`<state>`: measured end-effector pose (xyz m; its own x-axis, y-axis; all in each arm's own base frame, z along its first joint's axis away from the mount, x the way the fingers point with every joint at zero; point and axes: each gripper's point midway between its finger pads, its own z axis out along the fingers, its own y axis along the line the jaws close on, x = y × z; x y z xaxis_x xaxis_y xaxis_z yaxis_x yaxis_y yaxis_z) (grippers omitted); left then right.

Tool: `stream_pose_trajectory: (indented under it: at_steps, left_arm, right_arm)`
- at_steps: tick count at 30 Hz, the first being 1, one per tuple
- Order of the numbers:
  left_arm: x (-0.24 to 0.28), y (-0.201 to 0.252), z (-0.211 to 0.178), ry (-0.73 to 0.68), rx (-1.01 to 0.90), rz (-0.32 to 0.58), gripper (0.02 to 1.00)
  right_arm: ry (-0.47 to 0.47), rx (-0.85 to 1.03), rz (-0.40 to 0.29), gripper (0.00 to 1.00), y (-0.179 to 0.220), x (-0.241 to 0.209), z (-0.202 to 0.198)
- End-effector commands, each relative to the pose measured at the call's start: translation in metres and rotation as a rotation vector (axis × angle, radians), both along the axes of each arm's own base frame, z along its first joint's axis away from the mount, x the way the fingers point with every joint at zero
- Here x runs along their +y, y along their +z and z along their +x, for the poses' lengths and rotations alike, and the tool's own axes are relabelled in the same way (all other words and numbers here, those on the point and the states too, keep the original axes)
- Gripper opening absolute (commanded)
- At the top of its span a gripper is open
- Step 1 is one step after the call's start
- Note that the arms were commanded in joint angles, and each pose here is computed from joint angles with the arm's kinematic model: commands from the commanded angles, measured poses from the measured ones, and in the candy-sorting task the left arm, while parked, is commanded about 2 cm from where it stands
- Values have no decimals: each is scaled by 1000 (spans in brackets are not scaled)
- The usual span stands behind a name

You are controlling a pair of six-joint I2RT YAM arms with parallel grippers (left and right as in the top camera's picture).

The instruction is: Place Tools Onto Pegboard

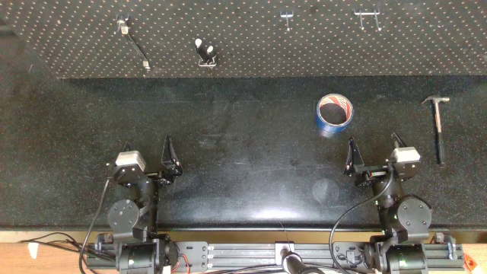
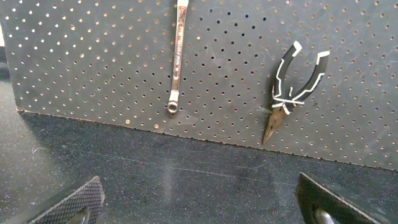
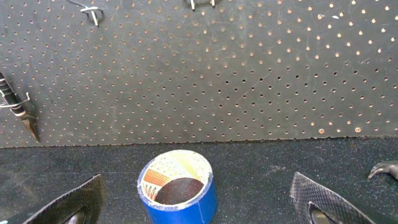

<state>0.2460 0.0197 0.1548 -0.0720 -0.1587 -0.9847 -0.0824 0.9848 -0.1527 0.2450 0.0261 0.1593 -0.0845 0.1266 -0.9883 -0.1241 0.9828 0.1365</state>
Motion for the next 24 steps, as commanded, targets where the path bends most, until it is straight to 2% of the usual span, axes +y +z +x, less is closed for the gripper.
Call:
stream_pose_trajectory:
  at_steps: [1,11,13,16,18,20,24]
  left_arm:
    - [-1,1,-1,-6,-5,2,996]
    - [-1,1,-1,-6,-5,2,996]
    - [-1,1,-1,-5,-5,2,996]
    - [-1,1,-1,-6,-5,2,998]
    - [-1,1,-1,-6,-6,2,996]
    - [-1,1,-1,-6,-5,2,996]
    - [-1,1,-1,-6,-5,2,996]
  right_arm:
    - [-10,-3,-18,974,-1,-2,0]
    - [-28,0,-19,974,-2,-5,0]
    - [-35,-14,-2,974,2,-6,1]
    - [-34,12,62,974,16,-5,4]
    - [39,45,74,974,41,9,11]
    - [95,105,74,974,50,22,22]
    - [155,317,46,976,36,50,58]
